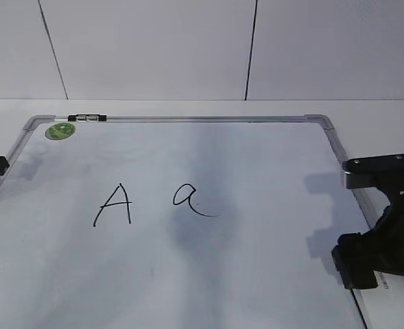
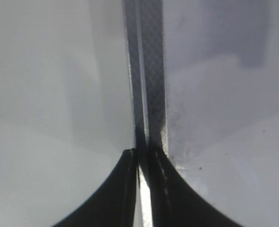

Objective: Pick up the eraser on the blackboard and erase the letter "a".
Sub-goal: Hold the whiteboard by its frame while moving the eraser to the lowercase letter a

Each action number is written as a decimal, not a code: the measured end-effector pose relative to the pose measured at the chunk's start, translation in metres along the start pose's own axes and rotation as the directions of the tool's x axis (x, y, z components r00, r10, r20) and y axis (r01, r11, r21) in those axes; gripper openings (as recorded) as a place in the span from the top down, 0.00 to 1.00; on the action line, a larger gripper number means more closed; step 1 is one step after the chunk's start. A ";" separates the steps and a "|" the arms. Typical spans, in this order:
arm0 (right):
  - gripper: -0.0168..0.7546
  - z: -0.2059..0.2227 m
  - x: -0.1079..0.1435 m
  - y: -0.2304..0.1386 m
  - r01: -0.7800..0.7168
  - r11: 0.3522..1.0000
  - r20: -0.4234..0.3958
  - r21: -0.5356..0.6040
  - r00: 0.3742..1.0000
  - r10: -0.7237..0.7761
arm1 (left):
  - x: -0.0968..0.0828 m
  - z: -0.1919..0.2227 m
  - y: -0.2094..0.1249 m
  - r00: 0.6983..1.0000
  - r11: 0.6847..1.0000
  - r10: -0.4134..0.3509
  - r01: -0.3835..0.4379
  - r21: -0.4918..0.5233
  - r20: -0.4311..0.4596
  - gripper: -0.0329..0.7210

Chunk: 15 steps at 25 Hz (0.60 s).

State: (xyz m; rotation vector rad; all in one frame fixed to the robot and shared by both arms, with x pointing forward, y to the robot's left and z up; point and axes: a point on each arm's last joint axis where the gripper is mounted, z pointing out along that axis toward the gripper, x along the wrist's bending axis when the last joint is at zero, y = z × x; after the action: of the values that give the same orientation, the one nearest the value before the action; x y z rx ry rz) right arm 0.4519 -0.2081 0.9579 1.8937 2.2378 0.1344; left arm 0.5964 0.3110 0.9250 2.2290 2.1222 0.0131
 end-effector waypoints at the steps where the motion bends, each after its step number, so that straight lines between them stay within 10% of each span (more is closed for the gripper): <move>1: 0.10 0.002 0.000 0.000 0.003 1.000 0.002 0.005 1.000 -0.003 | 0.000 0.000 0.000 1.000 1.000 0.000 0.000 0.000 0.000 0.88; 15: 0.11 0.010 0.003 0.003 0.010 1.000 0.001 0.009 1.000 -0.010 | 0.000 0.000 0.000 1.000 1.000 0.000 0.000 0.000 0.000 0.88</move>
State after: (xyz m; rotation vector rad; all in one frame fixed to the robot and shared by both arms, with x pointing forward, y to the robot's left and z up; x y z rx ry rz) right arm 0.4563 -0.2058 0.9488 1.8866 2.2508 0.1220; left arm 0.5964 0.3110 0.9250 2.2290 2.1222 0.0131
